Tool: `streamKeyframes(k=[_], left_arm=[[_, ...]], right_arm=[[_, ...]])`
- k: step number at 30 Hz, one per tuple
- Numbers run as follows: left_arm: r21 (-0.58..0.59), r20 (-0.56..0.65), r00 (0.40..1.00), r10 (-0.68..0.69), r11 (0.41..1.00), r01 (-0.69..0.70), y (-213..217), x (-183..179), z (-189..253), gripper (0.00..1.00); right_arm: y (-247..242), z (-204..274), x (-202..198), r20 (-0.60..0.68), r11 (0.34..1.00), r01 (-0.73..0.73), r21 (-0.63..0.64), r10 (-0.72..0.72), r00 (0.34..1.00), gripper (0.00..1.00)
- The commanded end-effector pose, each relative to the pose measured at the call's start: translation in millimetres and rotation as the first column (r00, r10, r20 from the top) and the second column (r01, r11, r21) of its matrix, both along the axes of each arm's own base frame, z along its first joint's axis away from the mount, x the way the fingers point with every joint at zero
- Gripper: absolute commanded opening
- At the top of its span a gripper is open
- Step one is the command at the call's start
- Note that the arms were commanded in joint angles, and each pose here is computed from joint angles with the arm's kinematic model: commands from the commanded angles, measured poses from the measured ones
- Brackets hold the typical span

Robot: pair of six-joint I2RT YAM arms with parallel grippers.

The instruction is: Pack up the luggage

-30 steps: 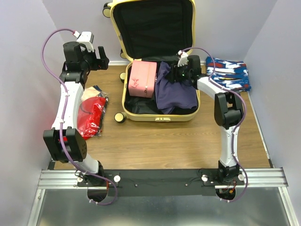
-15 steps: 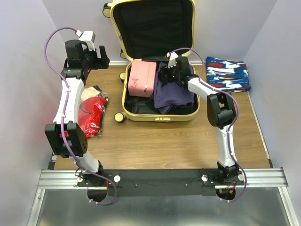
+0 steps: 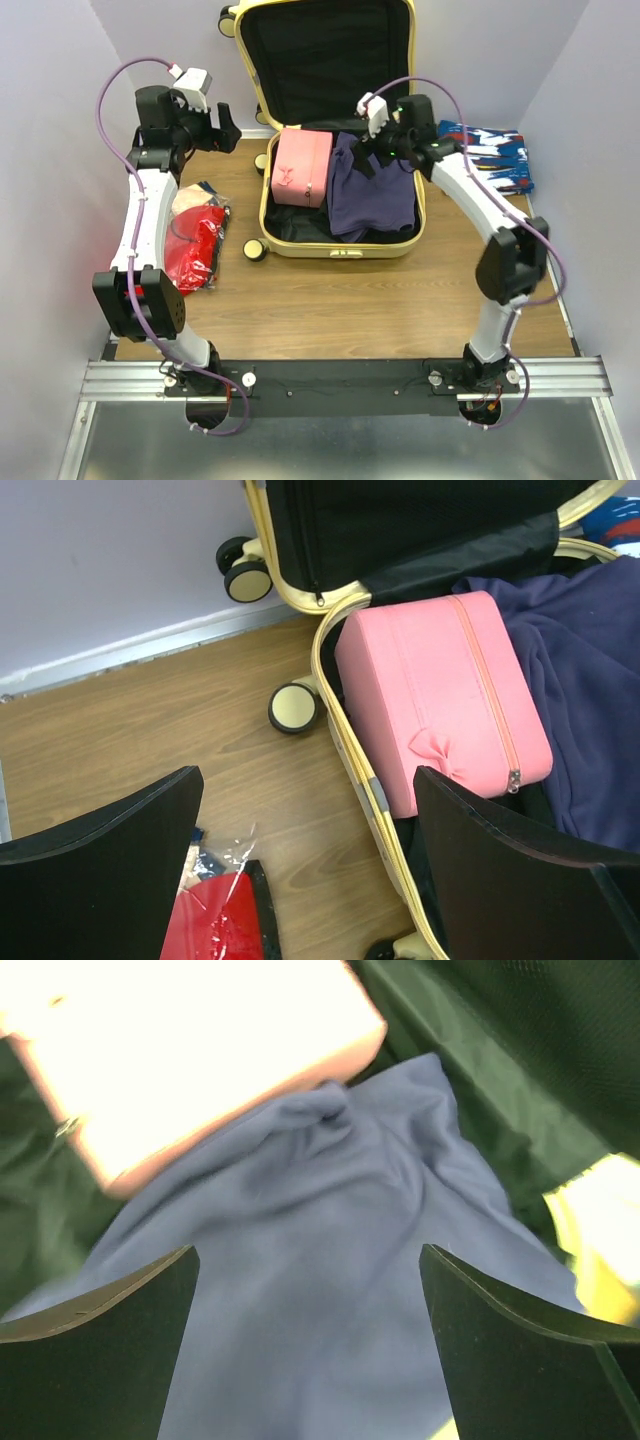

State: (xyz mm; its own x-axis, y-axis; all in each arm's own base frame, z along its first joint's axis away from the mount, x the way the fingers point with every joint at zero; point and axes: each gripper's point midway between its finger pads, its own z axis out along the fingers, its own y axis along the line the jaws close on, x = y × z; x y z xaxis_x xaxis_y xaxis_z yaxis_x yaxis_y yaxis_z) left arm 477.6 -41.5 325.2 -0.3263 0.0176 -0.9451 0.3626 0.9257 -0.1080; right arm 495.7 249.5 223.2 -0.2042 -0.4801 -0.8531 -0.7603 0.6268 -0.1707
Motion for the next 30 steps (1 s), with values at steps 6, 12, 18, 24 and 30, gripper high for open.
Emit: streamKeyframes(k=[6,12,18,24,30], left_arm=[[0.028,0.047,0.996,-0.077,0.997,0.076,-7.2,-18.1,9.9,0.96],[0.053,0.03,0.998,-0.054,0.997,0.052,-1.5,-18.4,0.5,0.96],[0.053,0.029,0.998,-0.047,0.998,0.046,-0.3,-14.3,1.2,0.96],[0.047,0.038,0.998,-0.054,0.998,0.052,-2.0,-8.3,4.8,0.96],[0.037,0.023,0.998,-0.062,0.997,0.062,-3.0,-3.8,-2.1,0.96]], right_arm=[[-44.4,-107.2,-111.6,-0.311,0.93,-0.283,-0.236,0.203,0.928,0.99],[-76.8,-186.5,-112.2,-0.321,0.884,-0.247,-0.397,0.119,0.94,0.98],[-66.0,-150.3,-85.3,-0.231,0.92,-0.159,-0.358,0.078,0.97,1.0],[-71.3,-50.2,-58.6,-0.05,0.967,-0.045,-0.252,0.033,0.998,1.0],[-94.8,-43.9,-85.9,-0.082,0.943,-0.102,-0.316,0.08,0.993,0.98]])
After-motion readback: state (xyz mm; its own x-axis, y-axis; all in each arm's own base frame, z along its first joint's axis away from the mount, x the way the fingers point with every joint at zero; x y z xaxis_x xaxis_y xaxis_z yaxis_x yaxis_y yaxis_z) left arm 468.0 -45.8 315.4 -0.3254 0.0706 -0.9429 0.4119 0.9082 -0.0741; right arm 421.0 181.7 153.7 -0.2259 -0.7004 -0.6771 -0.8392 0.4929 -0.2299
